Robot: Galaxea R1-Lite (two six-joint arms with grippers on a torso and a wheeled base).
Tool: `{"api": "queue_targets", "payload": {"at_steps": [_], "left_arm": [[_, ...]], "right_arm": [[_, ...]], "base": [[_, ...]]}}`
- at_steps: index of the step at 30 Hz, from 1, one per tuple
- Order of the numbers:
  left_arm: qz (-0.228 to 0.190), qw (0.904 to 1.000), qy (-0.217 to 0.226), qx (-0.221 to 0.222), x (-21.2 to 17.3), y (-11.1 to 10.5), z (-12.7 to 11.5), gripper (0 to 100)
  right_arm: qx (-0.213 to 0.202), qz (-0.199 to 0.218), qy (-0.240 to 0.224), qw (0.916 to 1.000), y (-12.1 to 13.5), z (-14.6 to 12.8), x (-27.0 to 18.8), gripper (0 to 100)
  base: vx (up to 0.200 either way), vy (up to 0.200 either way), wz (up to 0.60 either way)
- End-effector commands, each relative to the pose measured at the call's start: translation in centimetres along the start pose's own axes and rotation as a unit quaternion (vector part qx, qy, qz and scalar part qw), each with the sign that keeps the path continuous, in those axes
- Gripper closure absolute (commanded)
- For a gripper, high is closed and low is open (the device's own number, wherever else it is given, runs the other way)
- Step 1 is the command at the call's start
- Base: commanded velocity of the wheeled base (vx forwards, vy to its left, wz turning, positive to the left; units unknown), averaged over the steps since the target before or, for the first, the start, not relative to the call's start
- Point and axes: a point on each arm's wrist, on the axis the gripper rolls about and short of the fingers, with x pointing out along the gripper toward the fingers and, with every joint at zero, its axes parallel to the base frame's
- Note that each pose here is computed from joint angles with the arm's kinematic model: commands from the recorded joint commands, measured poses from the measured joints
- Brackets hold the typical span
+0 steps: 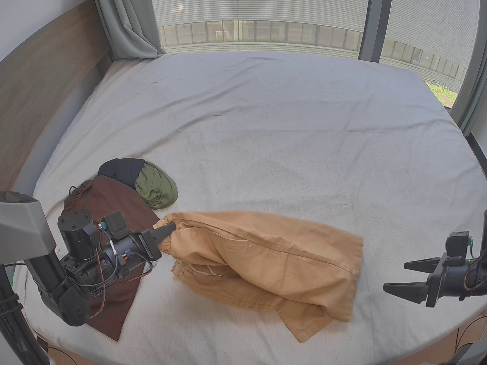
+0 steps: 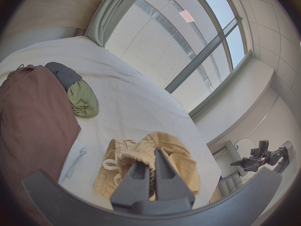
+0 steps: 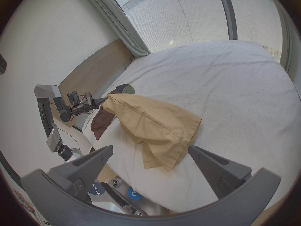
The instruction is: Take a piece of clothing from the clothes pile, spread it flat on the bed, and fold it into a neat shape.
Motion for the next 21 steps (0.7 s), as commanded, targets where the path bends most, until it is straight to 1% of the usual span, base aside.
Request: {"api": "queue_targets", "payload": {"at_steps": [1, 6, 10, 14, 20, 21], "left_arm": [[0.005, 1.0000, 0.007, -0.003, 0.2, 0.4, -0.4, 100], [0.006, 0.9999, 0.009, -0.004, 0.4, 0.5, -0.5, 100], [0.006, 0.9999, 0.009, -0.004, 0.4, 0.5, -0.5, 100], [0.006, 0.9999, 0.009, -0.004, 0.4, 0.5, -0.5, 100], [0.007, 0.9999, 0.012, -0.005, 0.5, 0.6, -0.6, 100], [0.007, 0.9999, 0.011, -0.005, 0.5, 0.6, -0.6, 100]], "right_arm": [[0.017, 0.015, 0.034, 0.9992, -0.6, -0.6, 1.5, 0], [0.033, 0.017, 0.051, 0.9980, -1.1, -0.9, 2.5, 0], [0.049, 0.026, 0.054, 0.9970, -1.2, -0.8, 2.8, 0], [0.058, 0.026, 0.058, 0.9963, -1.4, -0.9, 3.2, 0], [0.078, 0.023, 0.080, 0.9935, -1.8, -1.3, 4.1, 0], [0.086, 0.021, 0.089, 0.9920, -2.1, -1.5, 4.4, 0]], "base": [[0.000, 0.000, 0.00], [0.000, 0.000, 0.00], [0.000, 0.000, 0.00], [0.000, 0.000, 0.00], [0.000, 0.000, 0.00], [0.000, 0.000, 0.00]]}}
